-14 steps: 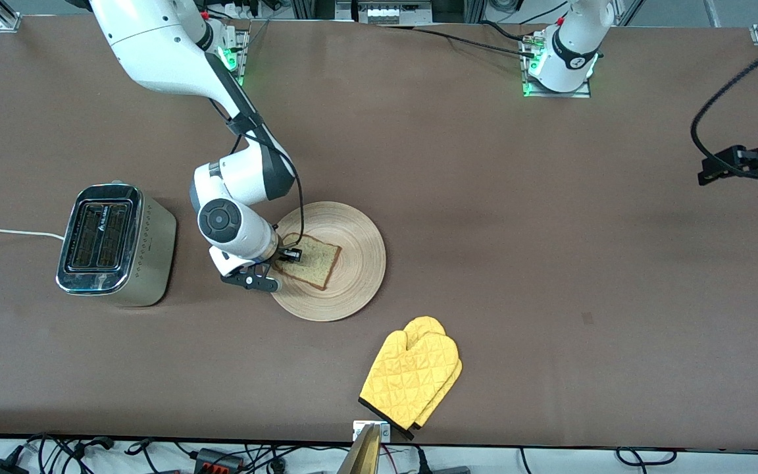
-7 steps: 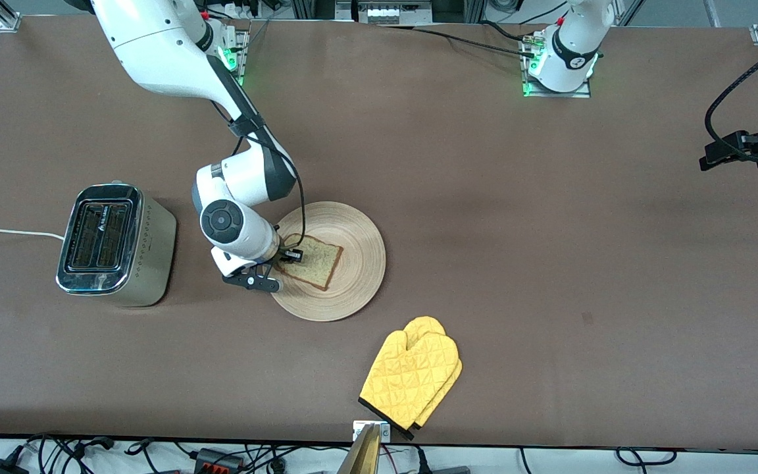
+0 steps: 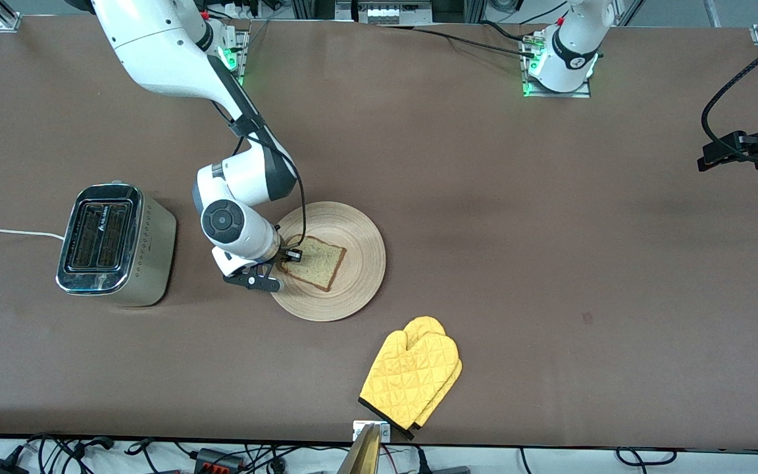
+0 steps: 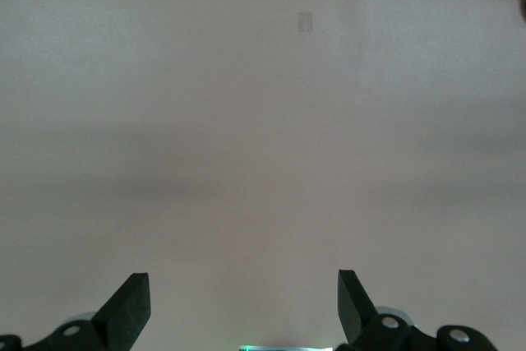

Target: Move plate and put bread in toaster

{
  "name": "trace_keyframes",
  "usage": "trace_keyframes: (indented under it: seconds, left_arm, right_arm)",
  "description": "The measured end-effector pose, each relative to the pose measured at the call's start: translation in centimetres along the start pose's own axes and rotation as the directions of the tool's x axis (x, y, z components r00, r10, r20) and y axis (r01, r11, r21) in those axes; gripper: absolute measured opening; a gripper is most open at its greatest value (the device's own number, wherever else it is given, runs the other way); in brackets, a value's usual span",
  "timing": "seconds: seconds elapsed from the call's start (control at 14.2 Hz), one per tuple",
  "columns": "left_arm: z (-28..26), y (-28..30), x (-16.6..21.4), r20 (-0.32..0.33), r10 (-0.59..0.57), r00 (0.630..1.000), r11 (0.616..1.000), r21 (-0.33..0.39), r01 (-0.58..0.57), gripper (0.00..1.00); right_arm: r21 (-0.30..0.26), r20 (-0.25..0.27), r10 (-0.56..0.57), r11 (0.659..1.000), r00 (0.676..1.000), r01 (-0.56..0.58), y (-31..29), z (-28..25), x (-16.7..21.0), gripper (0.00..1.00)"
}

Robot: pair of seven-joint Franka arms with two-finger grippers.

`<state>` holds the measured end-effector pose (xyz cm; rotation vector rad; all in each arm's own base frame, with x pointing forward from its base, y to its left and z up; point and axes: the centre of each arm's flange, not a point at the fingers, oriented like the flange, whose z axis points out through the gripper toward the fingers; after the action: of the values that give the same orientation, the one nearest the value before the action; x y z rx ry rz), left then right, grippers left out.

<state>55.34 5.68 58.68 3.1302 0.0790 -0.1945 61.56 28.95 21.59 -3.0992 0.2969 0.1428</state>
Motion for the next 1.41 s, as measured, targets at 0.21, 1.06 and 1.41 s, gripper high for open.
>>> trace_keyframes:
  seconds: [0.21,1.06,1.41]
  left_arm:
    - [0.0,0.0,0.0,0.0,0.001,1.0,1.0,0.0,-0.001,1.0]
    - [0.2,0.6,-0.5,0.031,0.004,1.0,1.0,0.01,-0.005,1.0]
    - [0.4,0.5,-0.5,0.039,0.003,0.999,1.0,0.01,-0.004,1.0]
  right_arm:
    - [0.001,-0.001,-0.001,1.0,1.0,0.001,-0.1,-0.1,0.0,0.04]
    - [-0.2,0.089,-0.012,0.979,0.996,0.029,4.5,-24.4,-0.8,0.04]
    - [-0.344,0.193,-0.161,0.913,0.968,0.22,16.0,-28.4,3.1,0.04]
